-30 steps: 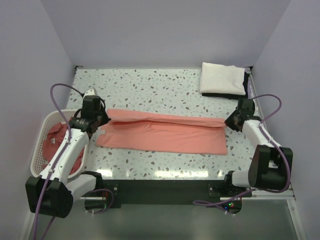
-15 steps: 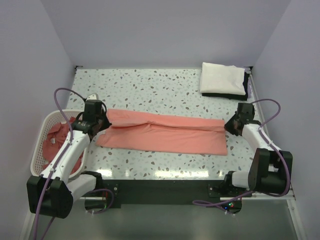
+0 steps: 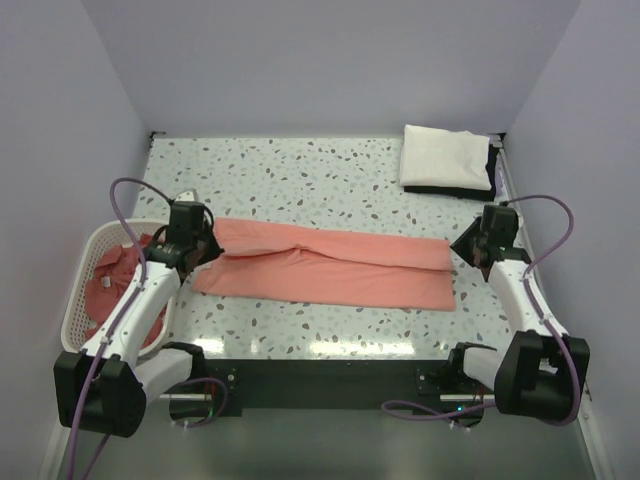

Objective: Fold and stack the t-shirts
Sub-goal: Fold the tshirt

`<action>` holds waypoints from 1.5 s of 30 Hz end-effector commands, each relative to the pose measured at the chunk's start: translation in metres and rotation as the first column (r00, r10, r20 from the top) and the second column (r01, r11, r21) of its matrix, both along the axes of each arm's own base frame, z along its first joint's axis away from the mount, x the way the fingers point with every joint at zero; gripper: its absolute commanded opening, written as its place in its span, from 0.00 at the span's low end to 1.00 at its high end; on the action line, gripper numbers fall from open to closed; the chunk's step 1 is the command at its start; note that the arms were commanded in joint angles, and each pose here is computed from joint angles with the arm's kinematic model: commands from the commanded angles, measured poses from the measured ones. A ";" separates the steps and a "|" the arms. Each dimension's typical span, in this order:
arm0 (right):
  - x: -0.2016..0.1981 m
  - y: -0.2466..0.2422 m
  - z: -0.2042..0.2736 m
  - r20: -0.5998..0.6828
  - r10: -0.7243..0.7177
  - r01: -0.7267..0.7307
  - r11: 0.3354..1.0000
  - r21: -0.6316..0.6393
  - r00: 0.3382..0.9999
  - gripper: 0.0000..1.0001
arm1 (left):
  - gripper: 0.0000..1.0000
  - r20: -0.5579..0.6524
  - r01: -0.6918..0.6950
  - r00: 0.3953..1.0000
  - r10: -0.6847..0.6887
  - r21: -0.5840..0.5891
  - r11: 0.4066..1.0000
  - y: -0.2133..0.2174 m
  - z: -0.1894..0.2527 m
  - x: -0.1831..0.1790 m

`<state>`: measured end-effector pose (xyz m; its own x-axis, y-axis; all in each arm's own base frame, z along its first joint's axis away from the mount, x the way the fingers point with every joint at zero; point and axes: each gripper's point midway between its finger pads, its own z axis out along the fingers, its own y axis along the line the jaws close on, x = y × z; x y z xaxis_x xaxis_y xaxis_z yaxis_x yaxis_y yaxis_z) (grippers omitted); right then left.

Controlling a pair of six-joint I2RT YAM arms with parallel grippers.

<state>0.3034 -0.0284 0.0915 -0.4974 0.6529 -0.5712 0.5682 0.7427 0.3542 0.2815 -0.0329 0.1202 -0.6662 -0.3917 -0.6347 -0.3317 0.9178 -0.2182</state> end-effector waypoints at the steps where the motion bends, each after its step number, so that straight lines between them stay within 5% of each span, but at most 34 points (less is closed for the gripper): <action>1: 0.002 0.009 0.016 0.058 0.044 -0.045 0.999 0.021 0.997 0.31 | 0.00 0.009 -0.001 1.000 0.001 -0.023 1.000 -0.001 -0.001 -0.003; 16: -0.018 0.074 -0.063 -0.075 0.147 -0.127 0.966 0.226 0.986 0.29 | 0.00 -0.040 -0.019 0.999 0.015 -0.104 0.994 -0.013 -0.021 -0.012; 22: -0.027 0.069 -0.068 -0.095 0.141 -0.120 0.972 0.200 0.985 0.28 | 0.00 -0.114 -0.124 0.988 0.107 -0.153 0.980 -0.012 -0.045 -0.032; 27: -0.026 0.066 -0.057 -0.074 0.149 -0.134 0.975 0.175 0.986 0.28 | 0.21 -0.140 -0.220 0.971 0.196 -0.188 0.957 -0.011 -0.057 -0.042; 31: -0.017 0.067 -0.038 -0.015 0.180 -0.176 0.973 0.153 0.983 0.28 | 0.53 -0.153 -0.245 0.964 0.220 -0.175 0.954 -0.007 -0.060 -0.044; 34: -0.011 0.076 -0.019 0.019 0.238 -0.239 0.966 0.098 0.971 0.29 | 0.60 -0.129 -0.237 0.968 0.217 -0.174 0.956 -0.007 -0.053 -0.040; 38: -0.002 0.105 -0.003 0.038 0.337 -0.338 0.941 0.012 0.941 0.29 | 0.56 -0.033 -0.161 0.987 0.158 -0.200 0.966 -0.013 -0.028 -0.022; 39: 0.007 0.120 0.001 0.039 0.382 -0.383 0.924 0.002 0.923 0.29 | 0.39 0.025 -0.111 0.992 0.120 -0.230 0.967 -0.023 -0.014 -0.005; 45: 0.018 0.145 -0.009 0.009 0.446 -0.446 0.895 0.009 0.895 0.29 | 0.10 0.002 -0.065 0.998 0.067 -0.215 0.974 -0.056 -0.018 0.016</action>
